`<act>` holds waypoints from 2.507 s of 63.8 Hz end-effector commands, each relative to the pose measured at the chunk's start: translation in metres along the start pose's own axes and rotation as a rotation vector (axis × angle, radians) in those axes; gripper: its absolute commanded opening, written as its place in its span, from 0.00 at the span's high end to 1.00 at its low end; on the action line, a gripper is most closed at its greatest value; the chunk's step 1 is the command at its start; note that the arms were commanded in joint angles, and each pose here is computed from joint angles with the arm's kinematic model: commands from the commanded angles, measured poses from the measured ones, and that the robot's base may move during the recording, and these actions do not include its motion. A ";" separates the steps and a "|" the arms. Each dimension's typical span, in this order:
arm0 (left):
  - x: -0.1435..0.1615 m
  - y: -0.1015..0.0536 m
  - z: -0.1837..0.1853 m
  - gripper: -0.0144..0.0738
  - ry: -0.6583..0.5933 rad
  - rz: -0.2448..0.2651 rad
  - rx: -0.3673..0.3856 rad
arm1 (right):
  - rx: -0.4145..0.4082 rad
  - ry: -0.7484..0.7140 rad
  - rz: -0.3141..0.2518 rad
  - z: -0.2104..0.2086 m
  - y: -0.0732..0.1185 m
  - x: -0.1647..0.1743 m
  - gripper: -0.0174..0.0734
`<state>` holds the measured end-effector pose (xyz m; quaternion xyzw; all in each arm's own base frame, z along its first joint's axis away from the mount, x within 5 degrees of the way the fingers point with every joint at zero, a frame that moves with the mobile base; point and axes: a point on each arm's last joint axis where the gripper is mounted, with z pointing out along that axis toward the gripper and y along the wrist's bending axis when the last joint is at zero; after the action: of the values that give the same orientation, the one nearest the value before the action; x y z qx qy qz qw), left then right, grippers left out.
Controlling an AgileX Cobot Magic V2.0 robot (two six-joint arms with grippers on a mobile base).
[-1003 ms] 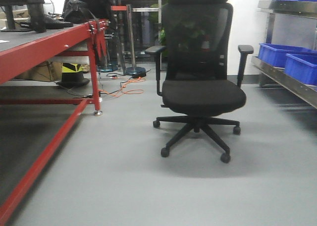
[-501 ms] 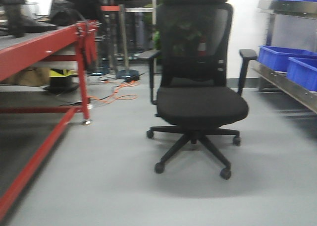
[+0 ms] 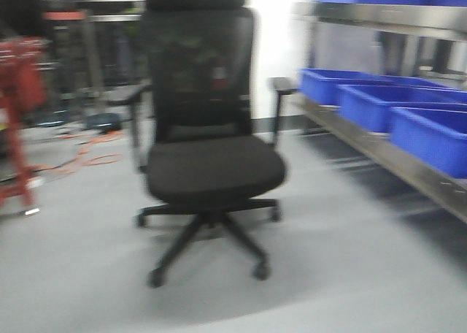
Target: Grab PVC pipe and place in blue bin
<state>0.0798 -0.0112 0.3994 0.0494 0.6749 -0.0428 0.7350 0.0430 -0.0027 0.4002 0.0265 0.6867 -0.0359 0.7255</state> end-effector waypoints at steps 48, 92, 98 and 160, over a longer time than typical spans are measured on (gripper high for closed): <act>-0.003 0.000 -0.001 0.96 -0.027 -0.012 -0.001 | 0.000 -0.027 -0.004 -0.001 0.000 -0.002 0.99; -0.003 0.000 -0.001 0.96 -0.027 -0.012 -0.001 | 0.000 -0.027 -0.004 -0.001 0.000 -0.002 0.99; -0.003 0.000 -0.001 0.96 -0.027 -0.012 -0.001 | 0.000 -0.027 -0.004 -0.001 0.000 -0.002 0.99; -0.003 0.000 -0.001 0.96 -0.027 -0.012 -0.001 | 0.000 -0.027 -0.004 -0.001 0.000 -0.002 0.99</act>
<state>0.0798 -0.0112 0.3994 0.0494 0.6749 -0.0428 0.7350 0.0430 -0.0027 0.4002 0.0265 0.6867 -0.0359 0.7255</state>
